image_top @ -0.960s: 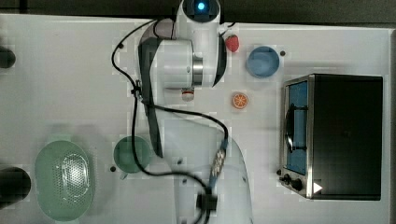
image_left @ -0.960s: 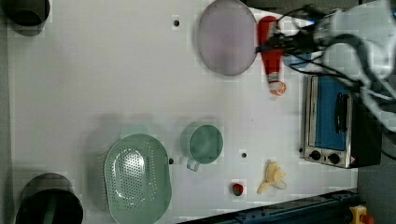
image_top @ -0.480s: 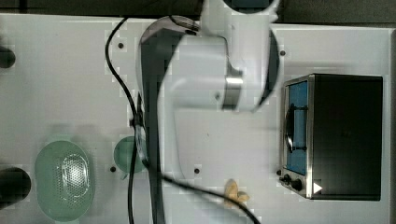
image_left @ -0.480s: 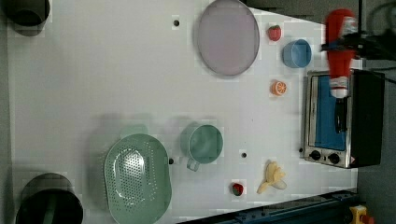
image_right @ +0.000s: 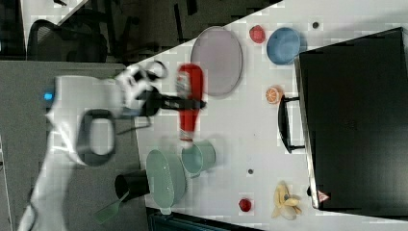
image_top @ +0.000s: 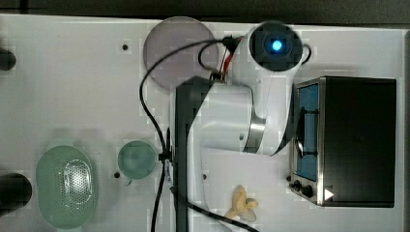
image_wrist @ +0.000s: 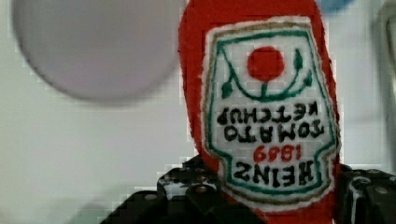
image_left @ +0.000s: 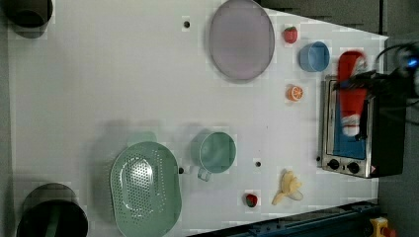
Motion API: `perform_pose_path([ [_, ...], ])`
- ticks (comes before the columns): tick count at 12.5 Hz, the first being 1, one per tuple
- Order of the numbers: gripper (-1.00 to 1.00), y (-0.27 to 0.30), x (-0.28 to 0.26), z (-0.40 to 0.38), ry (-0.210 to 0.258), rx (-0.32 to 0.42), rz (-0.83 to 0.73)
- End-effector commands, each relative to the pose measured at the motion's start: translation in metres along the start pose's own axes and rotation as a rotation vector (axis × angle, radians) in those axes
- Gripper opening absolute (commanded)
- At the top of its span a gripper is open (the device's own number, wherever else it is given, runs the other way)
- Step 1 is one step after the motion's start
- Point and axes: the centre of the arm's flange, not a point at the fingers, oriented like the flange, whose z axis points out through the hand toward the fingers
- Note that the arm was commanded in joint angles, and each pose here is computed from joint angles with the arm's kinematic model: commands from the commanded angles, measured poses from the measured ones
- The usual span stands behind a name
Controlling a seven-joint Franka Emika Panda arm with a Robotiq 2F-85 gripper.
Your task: Pick ketchup from plate and place it on table.
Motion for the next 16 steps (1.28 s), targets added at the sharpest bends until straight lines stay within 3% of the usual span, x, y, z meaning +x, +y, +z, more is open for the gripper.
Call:
perform_pose_path([
  [1,0.24,-0.002,-0.025,0.068,-0.068,-0.01,0.026],
  [4,0.24,0.002,-0.04,0.124,-0.043,-0.006,0.028],
  [6,0.29,0.003,-0.049,0.159,-0.061,-0.008,0.028],
  [9,0.93,0.005,-0.057,0.206,-0.122,-0.016,0.029],
  [12,1.0,0.001,-0.047,0.189,-0.076,-0.007,0.03],
  [16,1.0,-0.016,-0.035,0.065,0.038,0.011,0.163],
])
